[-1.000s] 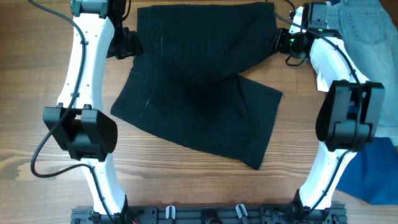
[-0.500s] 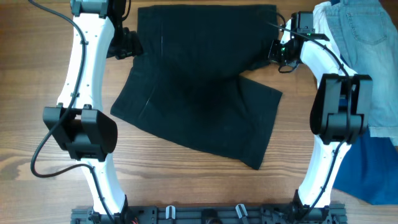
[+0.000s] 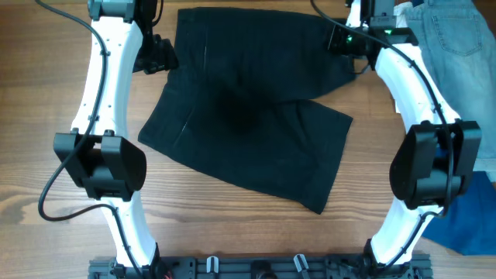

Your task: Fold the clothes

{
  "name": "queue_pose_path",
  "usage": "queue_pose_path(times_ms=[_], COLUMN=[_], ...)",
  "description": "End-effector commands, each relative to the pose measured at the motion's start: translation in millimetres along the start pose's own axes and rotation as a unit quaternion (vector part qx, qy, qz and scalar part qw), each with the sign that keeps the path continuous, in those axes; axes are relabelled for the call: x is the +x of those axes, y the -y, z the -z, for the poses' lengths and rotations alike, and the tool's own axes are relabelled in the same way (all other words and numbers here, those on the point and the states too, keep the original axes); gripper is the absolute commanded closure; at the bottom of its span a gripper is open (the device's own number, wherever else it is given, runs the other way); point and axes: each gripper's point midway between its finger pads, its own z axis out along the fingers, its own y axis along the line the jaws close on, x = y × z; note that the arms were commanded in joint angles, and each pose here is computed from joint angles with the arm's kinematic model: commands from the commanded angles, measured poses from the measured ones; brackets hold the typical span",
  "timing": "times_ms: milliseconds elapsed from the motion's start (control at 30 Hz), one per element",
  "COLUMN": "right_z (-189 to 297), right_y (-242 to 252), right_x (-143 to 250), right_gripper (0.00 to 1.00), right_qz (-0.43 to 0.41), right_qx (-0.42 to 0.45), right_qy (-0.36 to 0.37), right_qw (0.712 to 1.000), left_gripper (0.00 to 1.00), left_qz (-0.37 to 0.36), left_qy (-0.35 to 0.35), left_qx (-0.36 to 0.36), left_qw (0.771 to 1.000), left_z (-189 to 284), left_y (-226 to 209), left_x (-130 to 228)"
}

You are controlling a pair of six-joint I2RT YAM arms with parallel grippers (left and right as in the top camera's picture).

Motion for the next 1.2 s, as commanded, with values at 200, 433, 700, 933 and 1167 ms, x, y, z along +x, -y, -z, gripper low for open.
queue_pose_path(times_ms=[200, 433, 700, 933, 1167], right_z=[34, 21, 13, -5, 2], right_y=[78, 2, -61, -88, -53], right_x=[53, 85, 122, 123, 119], right_gripper=[0.12, 0.35, 0.66, 0.91, 0.44], right_qz=[-0.074, 0.022, 0.084, 0.098, 0.051], right_qx=[0.053, -0.021, -0.038, -0.056, -0.031], right_qy=[-0.123, -0.17, -0.207, -0.188, -0.205], right_qw=[0.988, 0.985, 0.974, 0.976, 0.977], left_gripper=[0.0, 0.0, 0.06, 0.09, 0.21], left_qz=[-0.002, -0.072, -0.07, -0.118, 0.01], left_qy=[0.003, -0.005, -0.073, -0.082, -0.212], left_qx=[0.007, 0.077, 0.093, 0.143, 0.13], left_qw=[1.0, 0.994, 0.991, 0.979, 0.968], left_z=[-2, -20, -75, -96, -107], left_y=[1, 36, 28, 18, -34], left_x=[-3, -9, -3, -6, 39])
